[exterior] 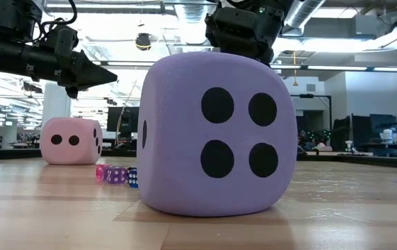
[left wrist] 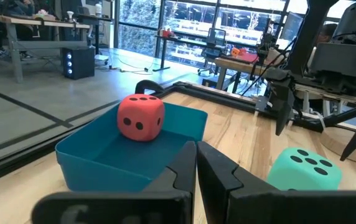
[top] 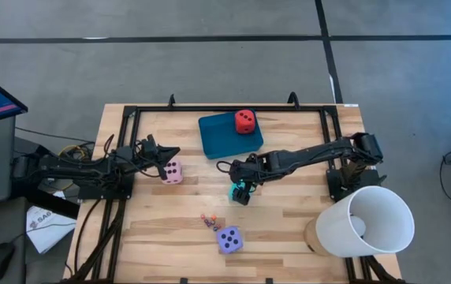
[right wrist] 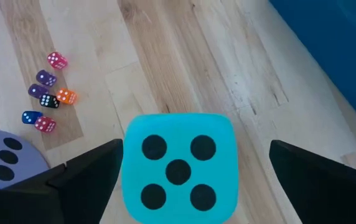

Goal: Pick & Place Dice
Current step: Put the large blue dice into the blue bin

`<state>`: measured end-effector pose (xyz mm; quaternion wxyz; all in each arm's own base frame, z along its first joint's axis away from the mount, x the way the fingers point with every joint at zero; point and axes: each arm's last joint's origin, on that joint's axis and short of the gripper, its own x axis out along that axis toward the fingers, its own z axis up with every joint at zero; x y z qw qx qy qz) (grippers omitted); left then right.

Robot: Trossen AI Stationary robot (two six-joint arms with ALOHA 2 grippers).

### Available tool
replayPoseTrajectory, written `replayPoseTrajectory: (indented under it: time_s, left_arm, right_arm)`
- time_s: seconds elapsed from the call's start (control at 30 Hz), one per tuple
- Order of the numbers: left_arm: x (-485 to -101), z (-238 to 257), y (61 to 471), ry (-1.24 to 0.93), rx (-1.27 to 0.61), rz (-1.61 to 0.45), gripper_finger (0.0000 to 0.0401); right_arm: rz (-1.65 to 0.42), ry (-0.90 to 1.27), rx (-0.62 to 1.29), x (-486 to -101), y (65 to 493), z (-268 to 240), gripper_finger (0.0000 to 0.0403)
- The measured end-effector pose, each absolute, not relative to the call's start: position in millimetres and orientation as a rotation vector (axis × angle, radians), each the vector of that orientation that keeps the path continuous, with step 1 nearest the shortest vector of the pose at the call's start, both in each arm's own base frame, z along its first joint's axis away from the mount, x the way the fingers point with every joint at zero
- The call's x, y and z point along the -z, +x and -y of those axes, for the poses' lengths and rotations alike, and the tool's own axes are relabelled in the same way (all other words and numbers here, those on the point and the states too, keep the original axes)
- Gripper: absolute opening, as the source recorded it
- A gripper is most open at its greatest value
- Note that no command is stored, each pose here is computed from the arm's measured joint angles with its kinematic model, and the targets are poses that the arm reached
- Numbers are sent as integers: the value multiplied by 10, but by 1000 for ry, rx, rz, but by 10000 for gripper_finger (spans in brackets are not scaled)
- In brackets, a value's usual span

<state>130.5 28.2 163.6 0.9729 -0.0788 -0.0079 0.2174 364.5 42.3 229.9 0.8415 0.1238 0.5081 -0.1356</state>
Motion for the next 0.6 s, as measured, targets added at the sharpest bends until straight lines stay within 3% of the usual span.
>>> replayPoseTrajectory:
  time_s: [0.6]
  left_arm:
    - [-1636,-282,1305,-159,-439,16,6]
  right_arm:
    - [-1029,171,308,-1995,3553,-609,399]
